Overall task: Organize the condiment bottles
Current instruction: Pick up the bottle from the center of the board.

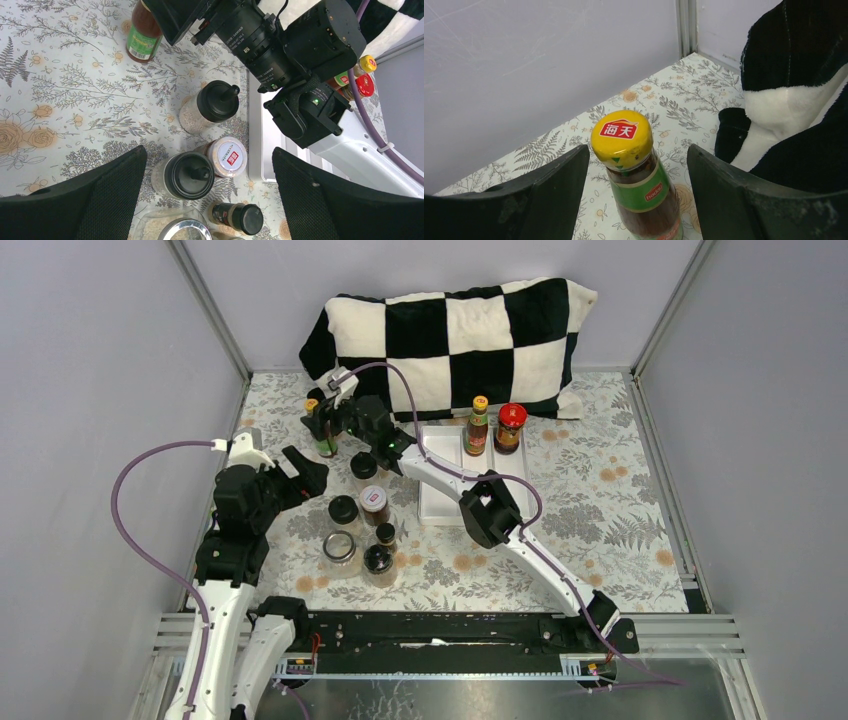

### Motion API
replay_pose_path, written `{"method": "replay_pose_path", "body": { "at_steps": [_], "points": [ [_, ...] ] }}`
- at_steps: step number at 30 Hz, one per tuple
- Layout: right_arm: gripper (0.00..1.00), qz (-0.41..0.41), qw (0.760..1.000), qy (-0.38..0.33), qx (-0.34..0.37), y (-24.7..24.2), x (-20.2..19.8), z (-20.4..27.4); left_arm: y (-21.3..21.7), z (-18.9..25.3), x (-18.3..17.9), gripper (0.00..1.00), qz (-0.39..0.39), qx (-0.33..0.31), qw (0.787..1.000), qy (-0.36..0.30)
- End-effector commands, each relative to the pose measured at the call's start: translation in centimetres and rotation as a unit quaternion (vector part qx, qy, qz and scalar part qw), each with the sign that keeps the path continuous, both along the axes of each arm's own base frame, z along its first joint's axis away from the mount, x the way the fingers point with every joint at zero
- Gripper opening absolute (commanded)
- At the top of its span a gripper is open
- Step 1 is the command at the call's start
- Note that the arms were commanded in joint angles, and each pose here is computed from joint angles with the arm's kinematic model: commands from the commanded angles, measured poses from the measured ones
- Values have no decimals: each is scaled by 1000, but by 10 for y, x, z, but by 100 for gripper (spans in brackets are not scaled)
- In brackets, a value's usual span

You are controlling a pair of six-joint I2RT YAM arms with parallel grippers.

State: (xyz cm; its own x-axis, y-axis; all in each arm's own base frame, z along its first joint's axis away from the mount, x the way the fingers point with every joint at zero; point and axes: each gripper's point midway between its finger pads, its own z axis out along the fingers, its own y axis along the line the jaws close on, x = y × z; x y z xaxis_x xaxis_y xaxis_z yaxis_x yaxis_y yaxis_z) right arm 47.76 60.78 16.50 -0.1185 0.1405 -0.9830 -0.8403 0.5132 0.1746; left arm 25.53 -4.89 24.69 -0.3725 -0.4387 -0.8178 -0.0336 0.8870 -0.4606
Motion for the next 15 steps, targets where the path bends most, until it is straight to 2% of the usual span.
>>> {"method": "replay_pose_path", "body": {
  "at_steps": [1, 11, 15],
  "points": [
    [78, -12, 998, -40, 49, 2, 1, 38, -3, 5, 4, 99, -11, 2, 1000, -18],
    [73, -11, 997, -41, 66, 4, 2, 37, -4, 2, 3, 99, -13, 1, 1000, -12],
    [65, -9, 997, -43, 65, 4, 0, 39, -4, 2, 3, 99, -13, 1, 1000, -11]
  ]
}}
